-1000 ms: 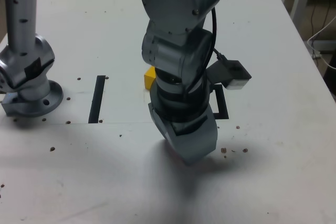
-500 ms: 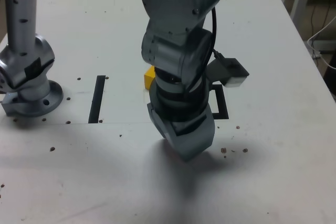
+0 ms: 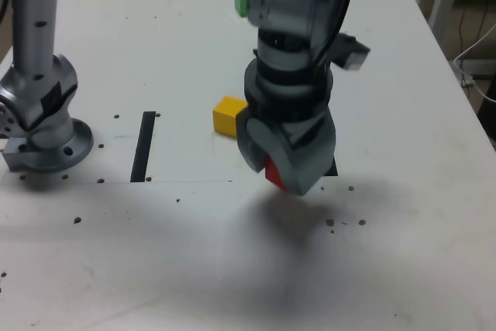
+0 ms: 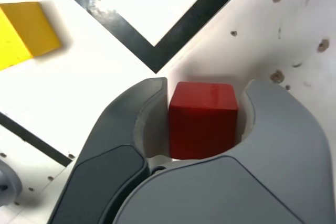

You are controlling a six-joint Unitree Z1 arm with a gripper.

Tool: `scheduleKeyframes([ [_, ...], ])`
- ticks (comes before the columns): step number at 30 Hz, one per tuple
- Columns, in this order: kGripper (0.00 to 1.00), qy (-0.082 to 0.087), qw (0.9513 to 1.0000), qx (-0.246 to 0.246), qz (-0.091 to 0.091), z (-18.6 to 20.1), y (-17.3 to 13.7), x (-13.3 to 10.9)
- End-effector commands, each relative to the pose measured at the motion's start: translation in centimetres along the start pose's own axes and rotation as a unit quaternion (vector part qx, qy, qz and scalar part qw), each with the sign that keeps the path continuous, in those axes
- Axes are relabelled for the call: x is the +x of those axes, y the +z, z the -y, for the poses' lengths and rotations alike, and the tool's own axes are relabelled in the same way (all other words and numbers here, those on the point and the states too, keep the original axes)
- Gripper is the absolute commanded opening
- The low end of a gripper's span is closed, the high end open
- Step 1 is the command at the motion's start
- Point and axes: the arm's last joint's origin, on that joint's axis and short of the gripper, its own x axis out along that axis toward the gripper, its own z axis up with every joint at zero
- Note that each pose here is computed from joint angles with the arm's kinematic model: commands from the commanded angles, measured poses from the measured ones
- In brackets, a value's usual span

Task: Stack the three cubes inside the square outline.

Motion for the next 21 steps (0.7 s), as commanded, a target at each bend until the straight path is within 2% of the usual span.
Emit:
scheduleKeyframes([
  [1, 0.32, -0.006, 0.9994, -0.034, 0.003, -1.5, -1.0, -1.0],
  [6, 0.32, -0.022, 0.9951, -0.097, -0.001, -4.1, -2.6, -1.5],
  [11, 0.32, -0.039, 0.9882, -0.148, 0.0, -5.8, -3.5, -0.9],
  [21, 0.32, -0.063, 0.9735, -0.219, 0.022, -7.1, -3.8, 1.2],
])
